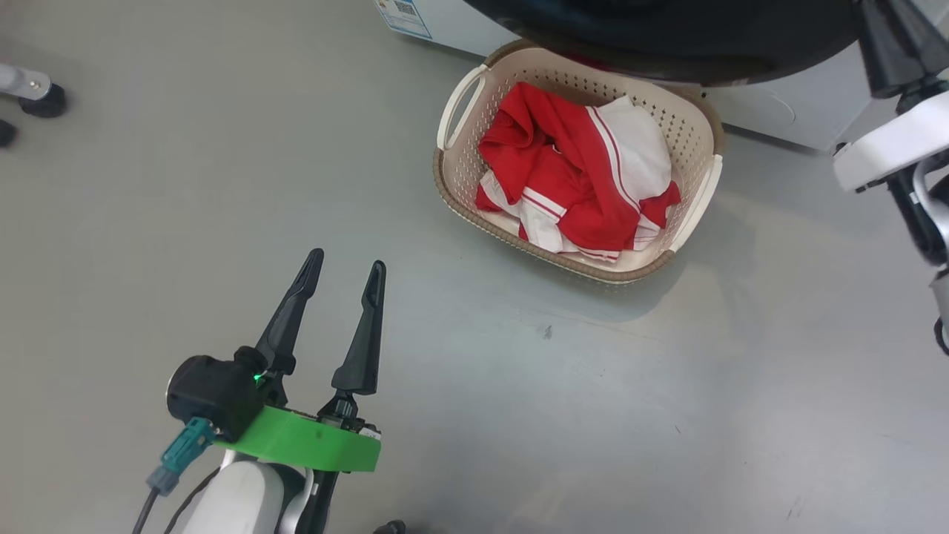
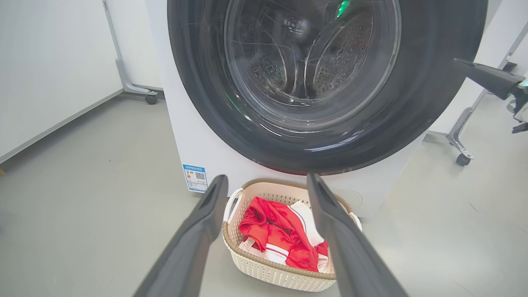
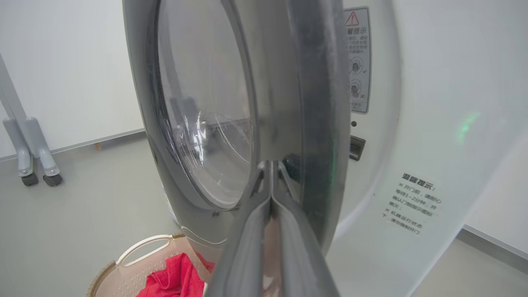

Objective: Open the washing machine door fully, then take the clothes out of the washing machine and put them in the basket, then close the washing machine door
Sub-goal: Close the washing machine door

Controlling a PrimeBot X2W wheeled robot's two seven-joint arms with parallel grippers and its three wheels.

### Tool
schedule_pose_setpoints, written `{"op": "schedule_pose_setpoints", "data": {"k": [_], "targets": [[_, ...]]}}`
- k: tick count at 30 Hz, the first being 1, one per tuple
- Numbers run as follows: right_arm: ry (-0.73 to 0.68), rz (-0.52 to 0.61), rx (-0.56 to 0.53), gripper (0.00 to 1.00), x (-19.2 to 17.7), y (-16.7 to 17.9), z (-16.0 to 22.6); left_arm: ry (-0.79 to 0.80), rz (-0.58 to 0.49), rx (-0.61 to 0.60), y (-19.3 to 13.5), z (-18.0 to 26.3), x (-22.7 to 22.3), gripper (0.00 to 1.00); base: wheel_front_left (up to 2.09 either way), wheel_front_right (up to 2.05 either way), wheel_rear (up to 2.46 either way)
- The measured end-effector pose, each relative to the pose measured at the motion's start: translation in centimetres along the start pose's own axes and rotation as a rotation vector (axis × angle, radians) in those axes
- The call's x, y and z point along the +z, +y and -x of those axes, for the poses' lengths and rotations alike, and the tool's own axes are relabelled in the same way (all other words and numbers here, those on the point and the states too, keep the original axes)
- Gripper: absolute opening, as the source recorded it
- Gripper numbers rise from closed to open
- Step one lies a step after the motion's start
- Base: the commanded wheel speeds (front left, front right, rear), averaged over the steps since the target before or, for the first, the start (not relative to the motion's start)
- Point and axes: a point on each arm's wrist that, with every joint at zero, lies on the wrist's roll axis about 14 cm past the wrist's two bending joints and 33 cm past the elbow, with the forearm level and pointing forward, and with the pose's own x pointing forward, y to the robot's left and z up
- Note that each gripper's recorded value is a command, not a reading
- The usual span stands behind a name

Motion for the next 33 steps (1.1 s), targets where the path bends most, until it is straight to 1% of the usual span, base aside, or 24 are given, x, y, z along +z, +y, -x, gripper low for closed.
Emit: {"op": "schedule_pose_setpoints", "data": {"k": [7, 13, 16, 26, 33], "targets": [[-0.002, 0.034, -0.033, 0.00, 0.0, -2.5, -1.4, 0.028, 0.005, 0.002, 0.0, -0.2, -1.0, 1.00, 0.00, 0.00, 0.00], [0.008, 0.070, -0.039, 0.00, -0.3, -3.7, -2.8, 0.042, 0.002, 0.011, 0.2, -0.5, -1.4, 1.00, 0.00, 0.00, 0.00], [0.016, 0.080, -0.035, 0.00, -0.8, -3.8, -3.4, 0.043, 0.000, 0.018, 0.4, -0.5, -1.4, 1.00, 0.00, 0.00, 0.00], [0.017, 0.052, -0.040, 0.00, -1.2, -3.5, -4.5, 0.040, 0.032, 0.044, 1.0, -0.4, -1.3, 1.00, 0.00, 0.00, 0.00], [0.007, 0.041, -0.050, 0.00, -1.1, -3.3, -4.3, 0.029, 0.036, 0.057, 1.4, -0.2, -1.0, 1.00, 0.00, 0.00, 0.00]]}}
